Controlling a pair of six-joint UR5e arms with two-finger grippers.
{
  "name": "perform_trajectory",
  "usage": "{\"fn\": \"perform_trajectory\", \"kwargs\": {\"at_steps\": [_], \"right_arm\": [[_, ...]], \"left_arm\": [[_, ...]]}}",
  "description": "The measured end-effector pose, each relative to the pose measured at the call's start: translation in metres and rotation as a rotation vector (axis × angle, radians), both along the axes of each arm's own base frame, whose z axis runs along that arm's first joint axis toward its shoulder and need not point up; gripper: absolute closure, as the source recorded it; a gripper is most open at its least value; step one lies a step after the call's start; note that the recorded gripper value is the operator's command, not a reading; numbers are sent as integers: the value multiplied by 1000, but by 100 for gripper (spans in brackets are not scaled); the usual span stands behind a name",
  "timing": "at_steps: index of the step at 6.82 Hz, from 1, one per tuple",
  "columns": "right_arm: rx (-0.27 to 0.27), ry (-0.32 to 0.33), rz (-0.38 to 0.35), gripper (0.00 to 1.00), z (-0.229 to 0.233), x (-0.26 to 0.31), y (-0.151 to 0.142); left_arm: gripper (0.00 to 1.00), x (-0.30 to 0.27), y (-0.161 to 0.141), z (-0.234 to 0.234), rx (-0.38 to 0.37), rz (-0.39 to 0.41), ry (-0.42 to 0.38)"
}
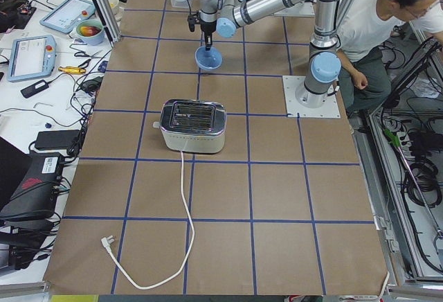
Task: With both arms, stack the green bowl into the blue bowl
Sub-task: 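Grasp light blue bowl with left gripper while right gripper grasps green bowl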
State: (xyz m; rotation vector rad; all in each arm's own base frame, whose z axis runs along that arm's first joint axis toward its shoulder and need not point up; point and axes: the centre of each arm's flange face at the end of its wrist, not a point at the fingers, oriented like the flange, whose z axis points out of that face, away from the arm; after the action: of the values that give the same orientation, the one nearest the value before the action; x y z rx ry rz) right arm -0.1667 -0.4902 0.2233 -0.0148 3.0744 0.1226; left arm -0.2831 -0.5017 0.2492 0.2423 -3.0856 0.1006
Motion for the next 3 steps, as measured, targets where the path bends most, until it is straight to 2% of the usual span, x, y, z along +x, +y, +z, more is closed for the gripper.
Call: {"fn": "perform_trajectory", "kwargs": {"at_steps": [1, 2, 3], "right_arm": [[9, -6, -1, 88, -6, 1, 2], [17, -12, -2, 100, -10, 1, 3], [23, -15, -2, 100, -12, 2, 4]], "left_arm": [[100, -47, 2, 2, -20, 2, 38], [100, -83, 6, 3, -33, -10, 60], [100, -102, 8, 0, -34, -12, 68]]}}
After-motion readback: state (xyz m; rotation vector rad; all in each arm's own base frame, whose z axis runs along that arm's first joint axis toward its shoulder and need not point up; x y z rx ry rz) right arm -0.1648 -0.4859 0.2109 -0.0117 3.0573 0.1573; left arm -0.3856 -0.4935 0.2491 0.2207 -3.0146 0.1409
